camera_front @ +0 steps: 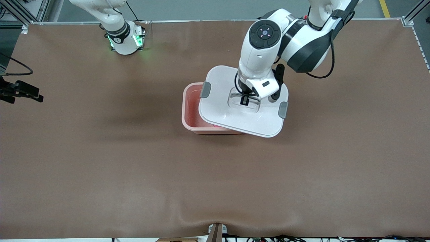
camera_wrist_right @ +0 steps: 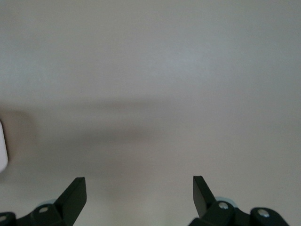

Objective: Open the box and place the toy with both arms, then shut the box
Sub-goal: 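Lower the white lid onto the pink tub with the left gripper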

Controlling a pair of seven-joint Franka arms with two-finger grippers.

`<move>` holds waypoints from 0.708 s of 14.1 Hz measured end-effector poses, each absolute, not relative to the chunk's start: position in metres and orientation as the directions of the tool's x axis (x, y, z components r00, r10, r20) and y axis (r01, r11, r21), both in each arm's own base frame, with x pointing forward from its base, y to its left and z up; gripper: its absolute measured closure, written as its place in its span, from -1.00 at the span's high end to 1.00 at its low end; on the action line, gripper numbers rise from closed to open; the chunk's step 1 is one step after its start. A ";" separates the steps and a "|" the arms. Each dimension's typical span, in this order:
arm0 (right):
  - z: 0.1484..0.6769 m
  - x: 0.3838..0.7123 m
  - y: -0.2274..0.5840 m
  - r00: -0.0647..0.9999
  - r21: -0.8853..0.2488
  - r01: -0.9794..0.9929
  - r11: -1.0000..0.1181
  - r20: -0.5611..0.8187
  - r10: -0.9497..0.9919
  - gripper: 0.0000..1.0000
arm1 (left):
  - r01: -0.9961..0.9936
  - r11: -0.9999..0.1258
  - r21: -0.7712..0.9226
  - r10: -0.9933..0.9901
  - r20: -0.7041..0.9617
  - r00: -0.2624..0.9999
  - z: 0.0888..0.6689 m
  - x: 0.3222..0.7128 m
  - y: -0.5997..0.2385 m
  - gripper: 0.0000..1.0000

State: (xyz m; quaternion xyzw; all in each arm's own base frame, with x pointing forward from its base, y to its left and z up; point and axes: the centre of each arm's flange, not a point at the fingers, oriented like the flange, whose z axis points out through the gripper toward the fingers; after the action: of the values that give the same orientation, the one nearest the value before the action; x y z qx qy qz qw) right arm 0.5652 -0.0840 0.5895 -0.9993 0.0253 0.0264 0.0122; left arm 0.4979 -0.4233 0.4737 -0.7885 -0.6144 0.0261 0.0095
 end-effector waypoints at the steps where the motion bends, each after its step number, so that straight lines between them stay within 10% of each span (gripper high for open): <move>1: 0.590 0.564 -0.086 0.996 -0.022 -0.073 -0.997 -0.052 -0.071 1.00 | 0.971 -0.233 -0.050 0.973 -0.025 0.232 0.470 0.496 -0.426 -0.86; 10: 0.596 0.562 -0.087 0.995 -0.021 -0.086 -0.996 -0.042 -0.085 1.00 | 0.995 -0.100 0.009 0.994 0.056 0.099 0.433 0.455 -0.480 -0.86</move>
State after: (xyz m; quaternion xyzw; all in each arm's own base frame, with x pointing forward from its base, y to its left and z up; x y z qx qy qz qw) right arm 0.5616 -0.0869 0.5963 -0.9988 0.0428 0.0206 0.0113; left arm 0.4549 -0.4799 0.4326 -0.7412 -0.6707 -0.0238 0.0152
